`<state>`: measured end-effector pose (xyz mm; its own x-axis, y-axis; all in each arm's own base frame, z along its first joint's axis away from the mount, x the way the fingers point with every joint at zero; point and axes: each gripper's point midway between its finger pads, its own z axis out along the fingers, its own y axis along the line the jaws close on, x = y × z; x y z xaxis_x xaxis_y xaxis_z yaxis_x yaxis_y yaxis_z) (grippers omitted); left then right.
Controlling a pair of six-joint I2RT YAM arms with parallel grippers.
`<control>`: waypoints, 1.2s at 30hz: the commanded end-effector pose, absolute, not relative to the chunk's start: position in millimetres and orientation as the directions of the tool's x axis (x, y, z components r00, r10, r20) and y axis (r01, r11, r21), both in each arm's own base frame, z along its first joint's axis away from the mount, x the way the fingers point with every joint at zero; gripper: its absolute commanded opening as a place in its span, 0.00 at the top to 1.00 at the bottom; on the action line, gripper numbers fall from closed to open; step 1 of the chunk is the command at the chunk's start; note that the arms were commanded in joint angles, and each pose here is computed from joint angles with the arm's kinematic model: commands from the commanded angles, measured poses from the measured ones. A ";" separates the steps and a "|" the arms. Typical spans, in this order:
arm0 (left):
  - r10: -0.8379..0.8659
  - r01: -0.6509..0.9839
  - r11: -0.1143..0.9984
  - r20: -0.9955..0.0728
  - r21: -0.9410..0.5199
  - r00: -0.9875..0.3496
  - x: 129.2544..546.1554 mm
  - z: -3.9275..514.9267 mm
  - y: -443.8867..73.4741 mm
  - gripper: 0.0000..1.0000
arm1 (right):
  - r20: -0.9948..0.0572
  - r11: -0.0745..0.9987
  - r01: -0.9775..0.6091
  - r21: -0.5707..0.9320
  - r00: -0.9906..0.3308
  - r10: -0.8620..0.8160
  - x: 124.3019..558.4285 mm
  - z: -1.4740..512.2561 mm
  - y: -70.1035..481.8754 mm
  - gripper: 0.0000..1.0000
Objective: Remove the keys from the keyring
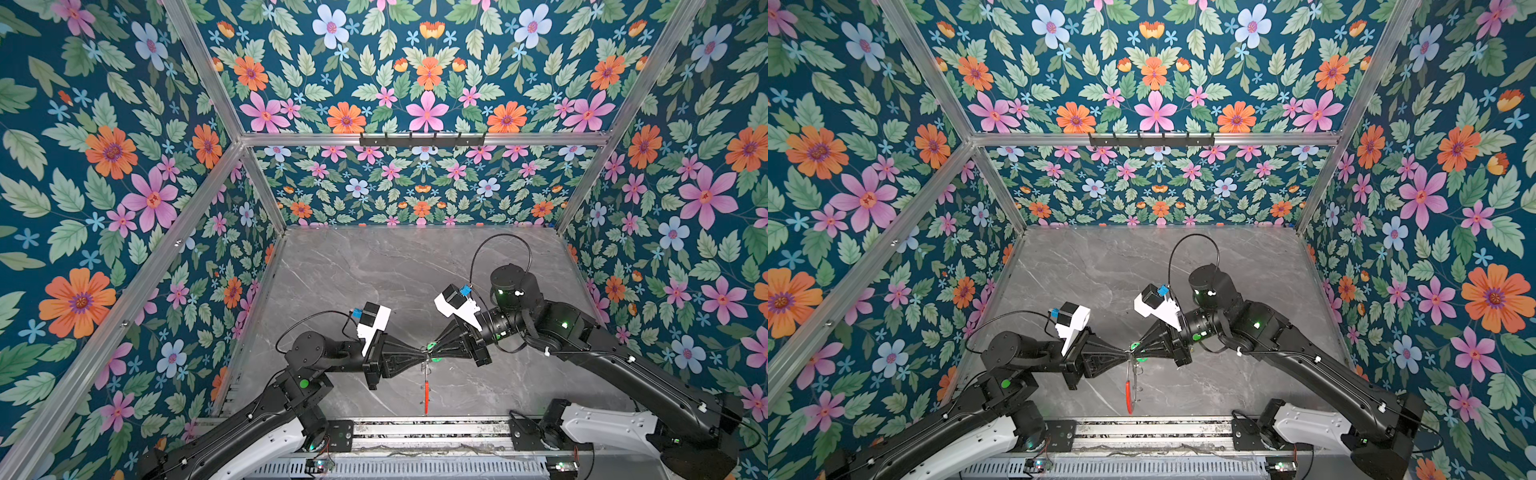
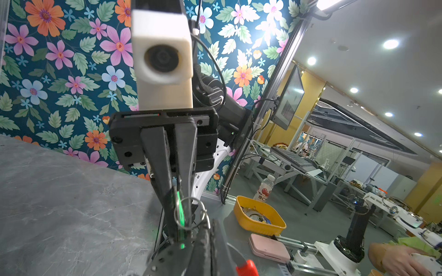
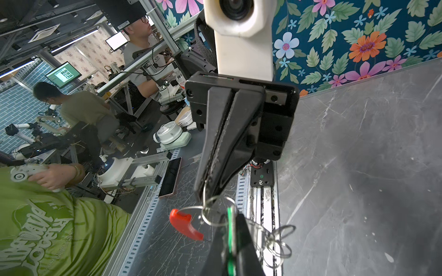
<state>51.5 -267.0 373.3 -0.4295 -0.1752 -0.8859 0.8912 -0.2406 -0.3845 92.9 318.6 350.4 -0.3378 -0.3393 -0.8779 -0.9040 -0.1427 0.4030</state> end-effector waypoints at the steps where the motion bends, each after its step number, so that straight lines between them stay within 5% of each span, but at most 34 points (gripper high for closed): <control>1: -0.247 0.907 -0.335 -0.905 -0.256 -0.346 30.1 398.6 -252.7 1.00 | -0.876 -0.070 -0.915 0.397 -0.355 -0.326 107.5 345.0 322.5 1.00; 13: -0.332 0.930 -0.287 -0.887 -0.230 -0.322 36.2 411.8 -244.9 1.00 | -0.870 -0.072 -0.904 0.420 -0.379 -0.315 107.3 337.3 323.8 1.00; 20: -0.429 0.966 -0.004 -0.872 -0.259 -0.235 80.3 412.4 -238.6 1.00 | -0.878 0.043 -0.916 0.400 -0.396 -0.267 122.3 323.3 326.5 1.00; 26: -0.499 0.967 0.114 -0.855 -0.227 -0.142 99.3 410.8 -233.0 1.00 | -0.886 0.173 -0.915 0.364 -0.397 -0.238 133.5 306.8 334.0 1.00; 36: -0.558 0.990 0.078 -0.828 -0.121 -0.057 93.7 416.8 -237.8 1.00 | -0.878 0.238 -0.883 0.405 -0.448 -0.167 141.6 291.0 334.4 1.00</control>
<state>114.0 -260.8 360.3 -0.2136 -0.3753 -0.9020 0.9518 0.1282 -0.2787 132.6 338.4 306.6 -0.3861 -0.1555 -0.9092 -0.9184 0.1572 0.3631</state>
